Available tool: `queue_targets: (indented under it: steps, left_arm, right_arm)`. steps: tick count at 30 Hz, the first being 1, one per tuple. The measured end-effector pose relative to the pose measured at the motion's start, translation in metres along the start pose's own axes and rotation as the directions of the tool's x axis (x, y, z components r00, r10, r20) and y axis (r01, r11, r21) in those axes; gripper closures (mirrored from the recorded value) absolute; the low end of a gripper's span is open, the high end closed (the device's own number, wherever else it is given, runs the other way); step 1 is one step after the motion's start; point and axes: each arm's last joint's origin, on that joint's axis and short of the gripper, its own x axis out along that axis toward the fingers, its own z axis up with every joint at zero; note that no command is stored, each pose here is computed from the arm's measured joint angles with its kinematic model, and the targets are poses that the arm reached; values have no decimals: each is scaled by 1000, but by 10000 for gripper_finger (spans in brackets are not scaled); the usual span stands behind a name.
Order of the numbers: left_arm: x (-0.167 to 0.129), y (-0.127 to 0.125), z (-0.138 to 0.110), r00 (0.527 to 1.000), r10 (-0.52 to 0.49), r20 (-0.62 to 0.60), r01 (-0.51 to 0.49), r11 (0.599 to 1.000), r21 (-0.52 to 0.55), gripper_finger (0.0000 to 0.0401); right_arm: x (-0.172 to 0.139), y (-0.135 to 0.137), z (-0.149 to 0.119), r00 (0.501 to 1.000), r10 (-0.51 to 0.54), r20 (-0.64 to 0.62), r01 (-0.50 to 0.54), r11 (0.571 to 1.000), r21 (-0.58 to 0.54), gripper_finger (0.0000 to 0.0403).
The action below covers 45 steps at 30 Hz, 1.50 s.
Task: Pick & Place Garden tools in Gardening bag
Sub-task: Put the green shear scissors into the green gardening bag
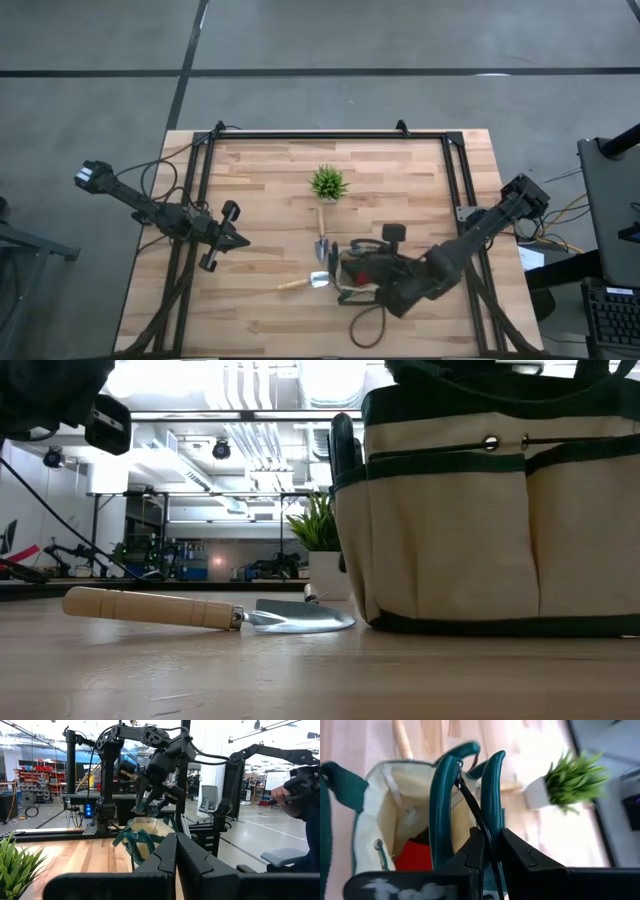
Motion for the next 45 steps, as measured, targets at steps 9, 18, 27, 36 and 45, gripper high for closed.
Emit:
queue_targets:
  steps: [9,18,27,36,45]
  left_arm:
    - [0,0,0,1000,0,0,0,1000,0,389]
    - [0,0,0,1000,0,0,0,1000,0,389]
    - [0,0,0,1000,0,0,0,1000,0,389]
    - [0,0,0,1000,0,0,0,1000,0,389]
    - [0,0,0,1000,0,0,0,1000,0,389]
  right_arm:
    - [-43,15,-44,977,-75,199,63,996,67,374]
    - [-55,38,-113,890,-113,443,-8,965,263,374]
    - [-33,45,-138,800,-206,563,11,944,329,374]
    - [-24,45,-146,727,-292,621,31,918,395,374]
    - [-9,46,-161,698,-325,638,-5,889,458,377]
